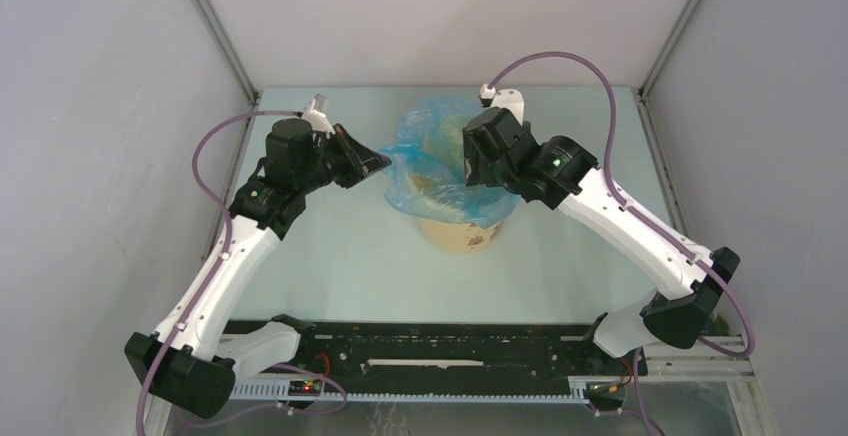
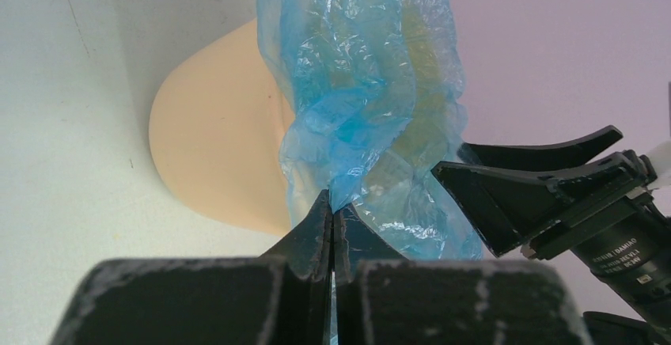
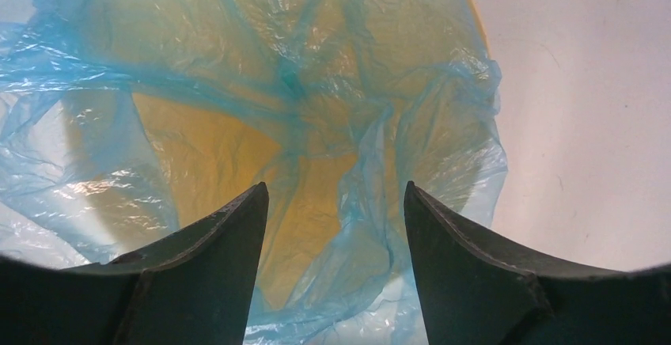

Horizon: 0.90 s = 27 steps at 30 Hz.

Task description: Put the trash bags into the trash bin

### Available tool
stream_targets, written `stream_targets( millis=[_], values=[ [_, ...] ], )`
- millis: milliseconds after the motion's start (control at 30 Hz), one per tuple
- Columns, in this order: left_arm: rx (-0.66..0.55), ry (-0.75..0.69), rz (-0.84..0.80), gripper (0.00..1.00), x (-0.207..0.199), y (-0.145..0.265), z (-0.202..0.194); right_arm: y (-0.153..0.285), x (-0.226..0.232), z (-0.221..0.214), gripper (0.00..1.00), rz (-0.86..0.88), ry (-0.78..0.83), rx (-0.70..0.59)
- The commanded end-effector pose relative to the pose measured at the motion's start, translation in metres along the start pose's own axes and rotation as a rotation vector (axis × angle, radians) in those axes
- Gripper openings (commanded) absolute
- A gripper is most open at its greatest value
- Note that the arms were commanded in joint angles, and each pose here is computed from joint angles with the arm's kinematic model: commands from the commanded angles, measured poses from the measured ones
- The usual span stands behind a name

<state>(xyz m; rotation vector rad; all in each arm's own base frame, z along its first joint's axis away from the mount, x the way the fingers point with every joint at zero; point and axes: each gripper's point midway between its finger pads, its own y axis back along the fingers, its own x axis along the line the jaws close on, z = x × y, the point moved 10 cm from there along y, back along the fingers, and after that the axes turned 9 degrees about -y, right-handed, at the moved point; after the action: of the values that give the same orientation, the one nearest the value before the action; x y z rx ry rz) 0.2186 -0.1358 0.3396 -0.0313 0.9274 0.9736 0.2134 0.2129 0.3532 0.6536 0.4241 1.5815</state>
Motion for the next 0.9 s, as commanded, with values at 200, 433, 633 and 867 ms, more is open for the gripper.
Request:
stream_targets(
  millis=[200,433,633,867],
  values=[
    [-0.018,-0.039,-0.048,0.00,-0.008,0.010,0.004,-0.018,0.006,0.032,0.88,0.212,0.008,-0.157],
    [-0.009,-0.037,-0.033,0.00,-0.005,0.013,-0.001,-0.016,0.009,0.061,0.93,0.313,-0.078,-0.198],
    [-0.005,-0.044,-0.035,0.00,-0.007,0.016,0.000,-0.063,0.018,0.070,0.79,0.273,-0.095,-0.240],
    [0.021,-0.032,-0.037,0.00,-0.008,0.012,0.000,-0.121,0.034,0.047,0.65,0.277,-0.042,-0.298]
  ],
)
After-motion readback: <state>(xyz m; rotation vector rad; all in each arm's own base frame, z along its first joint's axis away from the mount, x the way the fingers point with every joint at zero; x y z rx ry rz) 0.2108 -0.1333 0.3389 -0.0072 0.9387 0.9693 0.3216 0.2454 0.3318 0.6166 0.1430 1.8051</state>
